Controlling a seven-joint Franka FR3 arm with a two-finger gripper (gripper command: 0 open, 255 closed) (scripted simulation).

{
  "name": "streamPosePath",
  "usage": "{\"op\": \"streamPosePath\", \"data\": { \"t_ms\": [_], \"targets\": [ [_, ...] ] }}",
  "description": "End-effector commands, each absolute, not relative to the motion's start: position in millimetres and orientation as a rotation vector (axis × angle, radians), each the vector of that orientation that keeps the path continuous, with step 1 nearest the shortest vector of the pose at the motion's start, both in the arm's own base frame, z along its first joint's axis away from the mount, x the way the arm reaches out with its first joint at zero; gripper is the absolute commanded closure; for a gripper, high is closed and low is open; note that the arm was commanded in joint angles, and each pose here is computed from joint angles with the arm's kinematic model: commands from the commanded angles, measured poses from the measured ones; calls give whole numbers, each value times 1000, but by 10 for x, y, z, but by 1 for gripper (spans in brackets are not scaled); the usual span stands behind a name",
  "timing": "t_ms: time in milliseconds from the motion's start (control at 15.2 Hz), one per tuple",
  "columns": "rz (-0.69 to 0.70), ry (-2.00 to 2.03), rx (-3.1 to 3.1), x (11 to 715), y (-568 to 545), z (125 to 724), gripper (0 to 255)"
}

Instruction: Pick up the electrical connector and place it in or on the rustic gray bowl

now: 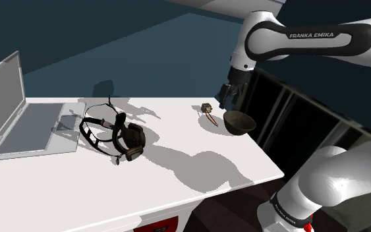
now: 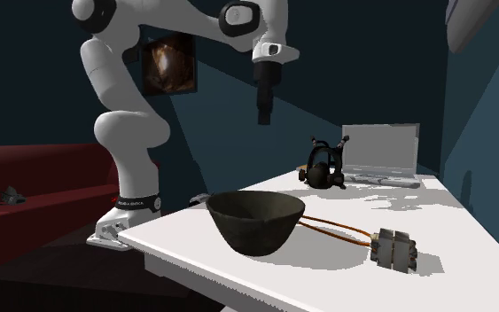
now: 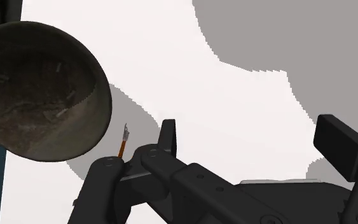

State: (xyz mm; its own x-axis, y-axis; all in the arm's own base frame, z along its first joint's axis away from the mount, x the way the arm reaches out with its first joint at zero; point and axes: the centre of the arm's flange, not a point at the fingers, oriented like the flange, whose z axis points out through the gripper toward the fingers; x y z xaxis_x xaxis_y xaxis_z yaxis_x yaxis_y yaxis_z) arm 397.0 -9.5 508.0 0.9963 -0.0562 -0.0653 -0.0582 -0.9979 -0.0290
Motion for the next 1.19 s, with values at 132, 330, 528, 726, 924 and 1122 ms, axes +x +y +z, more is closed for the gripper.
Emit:
{"op": "streamPosePath", "data": {
  "t_ms": [132,330,528,726,924,1122],
  "targets": [
    [97,204,-3107,4325,-360,4790,0],
    [97,290,-3104,4571,-555,4552,0],
    [96,375,-3098,4807,-763,4315,0],
    [96,460,-3090,5030,-985,4078,0],
    [96,545,-3079,5241,-1221,3843,0],
    [95,629,-3066,5438,-1468,3609,0]
  ]
}}
